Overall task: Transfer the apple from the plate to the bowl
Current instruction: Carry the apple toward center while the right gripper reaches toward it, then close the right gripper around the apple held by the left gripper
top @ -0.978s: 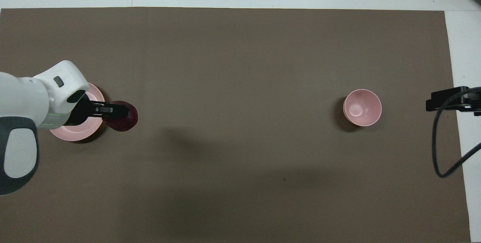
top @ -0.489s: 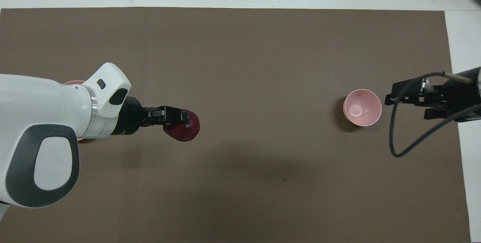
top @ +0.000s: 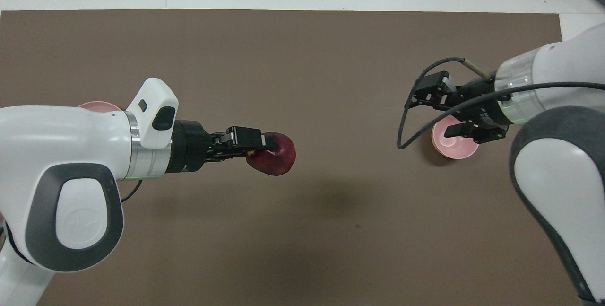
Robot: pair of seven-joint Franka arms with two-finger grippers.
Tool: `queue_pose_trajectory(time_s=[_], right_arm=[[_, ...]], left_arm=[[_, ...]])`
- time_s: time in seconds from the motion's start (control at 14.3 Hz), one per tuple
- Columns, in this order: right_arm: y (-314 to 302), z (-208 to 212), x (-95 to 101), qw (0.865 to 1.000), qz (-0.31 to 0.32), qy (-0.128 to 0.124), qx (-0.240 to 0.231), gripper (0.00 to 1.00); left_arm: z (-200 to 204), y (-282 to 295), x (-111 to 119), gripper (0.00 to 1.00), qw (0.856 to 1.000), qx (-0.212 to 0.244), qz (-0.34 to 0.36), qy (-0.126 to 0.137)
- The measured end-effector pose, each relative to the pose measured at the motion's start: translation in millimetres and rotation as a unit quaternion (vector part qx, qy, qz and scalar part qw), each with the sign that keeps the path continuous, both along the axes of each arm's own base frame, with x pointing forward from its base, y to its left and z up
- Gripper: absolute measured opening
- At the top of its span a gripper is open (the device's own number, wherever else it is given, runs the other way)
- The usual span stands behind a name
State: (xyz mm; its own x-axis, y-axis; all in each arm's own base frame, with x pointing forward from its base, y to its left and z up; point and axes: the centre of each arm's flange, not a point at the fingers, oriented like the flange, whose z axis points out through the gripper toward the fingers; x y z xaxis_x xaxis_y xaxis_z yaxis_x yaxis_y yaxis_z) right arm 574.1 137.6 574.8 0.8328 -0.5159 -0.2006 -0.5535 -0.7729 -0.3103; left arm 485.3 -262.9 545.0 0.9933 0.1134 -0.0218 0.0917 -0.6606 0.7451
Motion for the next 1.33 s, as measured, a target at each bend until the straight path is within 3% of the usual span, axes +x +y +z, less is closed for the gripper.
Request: queue_pose_trajectory(time_s=[0.35,0.77,0.98,1.33], right_arm=[[17,-17,17.5,0.985,-0.115,0.060,0.111,1.00],[28,-17,25.2,0.945,-0.201,0.135,0.219,1.00],[32,-14,25.2,0.938,-0.208,0.144,0.237,1.00],[80,-15,20.9,0.938,-0.213,0.130,0.239,1.00]], left_arm=[[15,-30,-4,0.62,0.995,-0.046,0.072,-0.044],[22,-44,-10,0.62,0.985,-0.060,0.136,-0.082],[21,-44,-10,0.62,0.985,-0.060,0.141,-0.085],[21,-45,-11,0.62,0.984,-0.060,0.143,-0.087]])
